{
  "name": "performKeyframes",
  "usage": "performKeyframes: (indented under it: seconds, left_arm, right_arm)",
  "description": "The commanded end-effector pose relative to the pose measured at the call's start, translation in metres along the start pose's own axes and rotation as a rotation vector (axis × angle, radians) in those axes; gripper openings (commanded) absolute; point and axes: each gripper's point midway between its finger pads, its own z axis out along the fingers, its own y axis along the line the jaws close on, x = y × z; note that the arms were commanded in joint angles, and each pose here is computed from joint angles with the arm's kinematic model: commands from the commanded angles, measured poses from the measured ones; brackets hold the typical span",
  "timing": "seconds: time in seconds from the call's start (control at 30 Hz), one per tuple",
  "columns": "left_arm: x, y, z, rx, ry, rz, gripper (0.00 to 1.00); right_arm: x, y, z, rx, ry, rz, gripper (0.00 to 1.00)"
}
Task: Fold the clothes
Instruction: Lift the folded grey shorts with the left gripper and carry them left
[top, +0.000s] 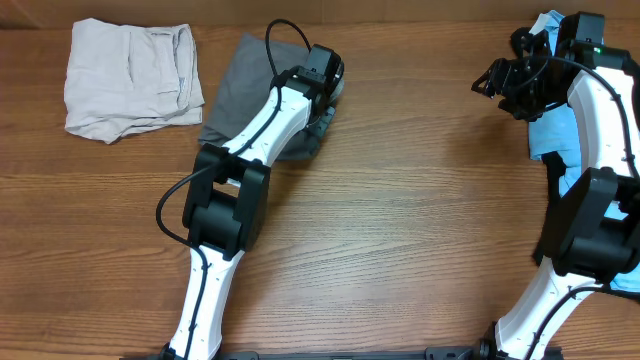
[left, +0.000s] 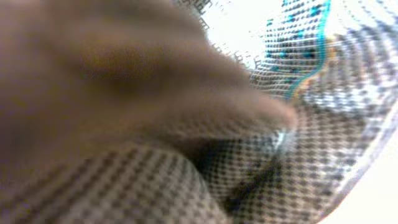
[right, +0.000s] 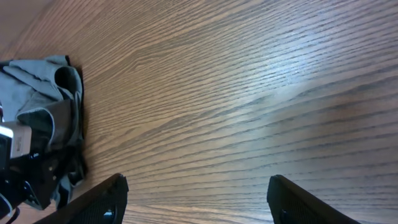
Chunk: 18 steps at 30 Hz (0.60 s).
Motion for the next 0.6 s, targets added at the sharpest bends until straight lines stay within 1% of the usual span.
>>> performKeyframes:
  seconds: [0.0,0.07,0.13,0.27,0.37,0.53,0.57]
  left_arm:
    - [0.038,-0.005,0.037,-0.008,0.116,0.033,0.05]
    - [0.03,-0.001,0.027,-0.013,0.1,0.029,0.04]
    - [0.014,0.007,0.008,-0.017,0.069,0.017,0.04]
    - [-0.029,0.041,-0.059,-0.06,-0.036,-0.027,0.04]
    - [-0.055,0.067,-0.109,-0.08,-0.124,-0.058,0.04]
    - [-0.074,0.103,-0.16,-0.118,-0.211,-0.081,0.04]
    - [-0.075,0.114,-0.171,-0.147,-0.225,-0.096,0.04]
  right_arm:
    - [-0.004,0.004,-0.007,-0.005,-0.02,-0.012,0.76]
    - [-0.004,0.004,-0.007,-0.005,-0.02,-0.013,0.76]
    - [-0.004,0.004,-0.007,-0.005,-0.02,-0.013,0.76]
    - [-0.004,0.004,-0.007,-0.004,-0.021,-0.013,0.76]
    - [-0.004,0.004,-0.007,-0.004,-0.021,-0.013,0.76]
    - [-0.004,0.004,-0.007,-0.005,-0.021,-0.013,0.76]
    - [-0.004,0.004,-0.007,-0.005,-0.021,-0.013,0.76]
